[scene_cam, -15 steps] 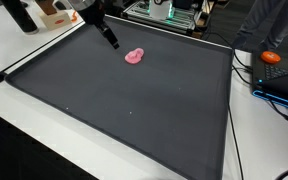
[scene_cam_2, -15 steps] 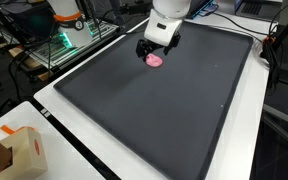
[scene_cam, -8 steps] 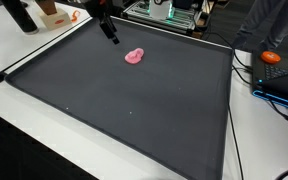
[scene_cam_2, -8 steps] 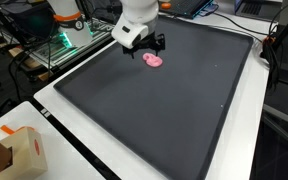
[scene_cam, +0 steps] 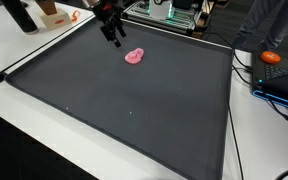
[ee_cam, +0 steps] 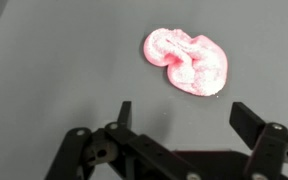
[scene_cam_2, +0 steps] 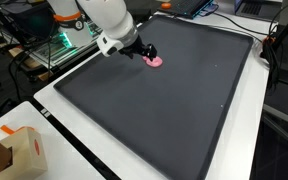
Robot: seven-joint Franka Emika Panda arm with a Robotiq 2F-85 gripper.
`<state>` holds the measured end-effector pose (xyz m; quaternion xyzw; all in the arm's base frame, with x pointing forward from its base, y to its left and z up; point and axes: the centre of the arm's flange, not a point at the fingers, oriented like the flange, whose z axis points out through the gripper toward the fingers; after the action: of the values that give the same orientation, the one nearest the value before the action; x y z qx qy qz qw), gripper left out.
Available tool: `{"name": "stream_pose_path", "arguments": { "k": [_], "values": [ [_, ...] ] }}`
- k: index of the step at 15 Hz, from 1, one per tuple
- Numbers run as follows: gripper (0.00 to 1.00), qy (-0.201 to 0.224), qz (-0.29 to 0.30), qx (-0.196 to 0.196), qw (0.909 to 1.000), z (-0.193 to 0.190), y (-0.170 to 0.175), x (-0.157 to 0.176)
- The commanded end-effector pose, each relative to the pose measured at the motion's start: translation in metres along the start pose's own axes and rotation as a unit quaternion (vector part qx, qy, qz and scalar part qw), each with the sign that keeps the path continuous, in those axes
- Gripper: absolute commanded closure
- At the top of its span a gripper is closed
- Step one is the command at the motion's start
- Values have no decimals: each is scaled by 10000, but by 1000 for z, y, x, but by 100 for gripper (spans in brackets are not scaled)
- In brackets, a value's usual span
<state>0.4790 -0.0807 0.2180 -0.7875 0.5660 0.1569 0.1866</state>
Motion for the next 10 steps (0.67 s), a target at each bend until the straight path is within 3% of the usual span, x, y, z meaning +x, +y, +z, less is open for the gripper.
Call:
{"name": "stream_pose_path", "arguments": {
  "k": [1,10],
  "values": [
    [0,-226,659,640,9955,11,22,-4],
    [0,-565,1308,1149,9831,33,43,-5]
  ]
}}
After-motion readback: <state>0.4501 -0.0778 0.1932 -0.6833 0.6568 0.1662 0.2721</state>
